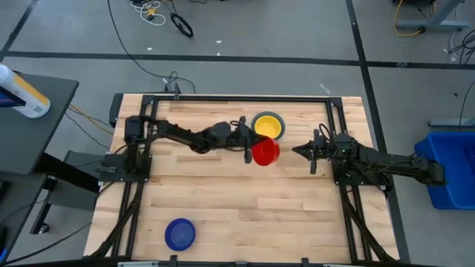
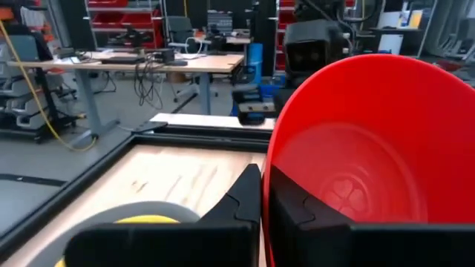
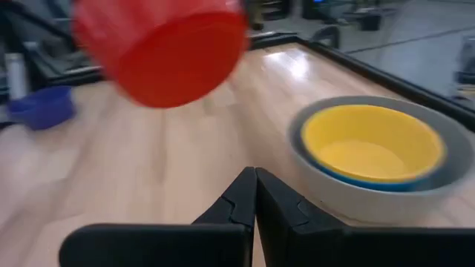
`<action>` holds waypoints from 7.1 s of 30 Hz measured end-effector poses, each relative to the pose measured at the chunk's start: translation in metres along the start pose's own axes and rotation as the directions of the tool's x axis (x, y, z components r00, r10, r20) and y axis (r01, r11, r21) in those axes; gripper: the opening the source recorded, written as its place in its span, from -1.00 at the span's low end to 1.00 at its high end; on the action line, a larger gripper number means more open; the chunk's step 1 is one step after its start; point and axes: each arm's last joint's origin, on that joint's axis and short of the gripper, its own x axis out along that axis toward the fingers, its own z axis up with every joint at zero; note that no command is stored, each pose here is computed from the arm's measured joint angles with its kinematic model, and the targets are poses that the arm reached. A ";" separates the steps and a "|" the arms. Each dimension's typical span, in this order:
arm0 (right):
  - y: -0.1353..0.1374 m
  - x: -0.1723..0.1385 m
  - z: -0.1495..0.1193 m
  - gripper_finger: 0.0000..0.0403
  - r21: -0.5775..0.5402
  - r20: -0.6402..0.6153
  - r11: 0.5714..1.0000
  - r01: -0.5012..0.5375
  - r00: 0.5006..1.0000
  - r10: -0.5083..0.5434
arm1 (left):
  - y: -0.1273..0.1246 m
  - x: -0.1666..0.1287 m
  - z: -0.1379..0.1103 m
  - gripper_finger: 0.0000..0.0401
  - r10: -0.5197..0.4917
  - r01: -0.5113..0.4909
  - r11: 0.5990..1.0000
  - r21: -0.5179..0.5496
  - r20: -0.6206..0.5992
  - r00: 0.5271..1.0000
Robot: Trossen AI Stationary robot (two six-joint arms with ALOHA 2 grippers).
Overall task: Nest bowls inside each other
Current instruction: Stack the red bowl on the yellow bowl, then stack the dark blue bowl on the red bowl
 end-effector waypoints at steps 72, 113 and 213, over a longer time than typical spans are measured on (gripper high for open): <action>0.013 -0.022 0.021 -0.94 -0.251 0.209 0.934 -0.253 0.928 0.308 | 0.115 0.081 0.002 -0.97 0.132 -0.161 0.987 -0.005 -0.548 0.826; 0.013 -0.022 0.021 -0.94 -0.251 0.208 0.934 -0.254 0.928 0.308 | 0.114 0.072 0.010 -0.97 0.109 -0.170 0.985 -0.010 -0.732 0.673; 0.013 -0.021 0.020 -0.94 -0.247 0.198 0.935 -0.255 0.931 0.306 | -0.233 -0.280 -0.005 0.32 -0.126 -0.332 0.887 -0.320 -0.860 0.494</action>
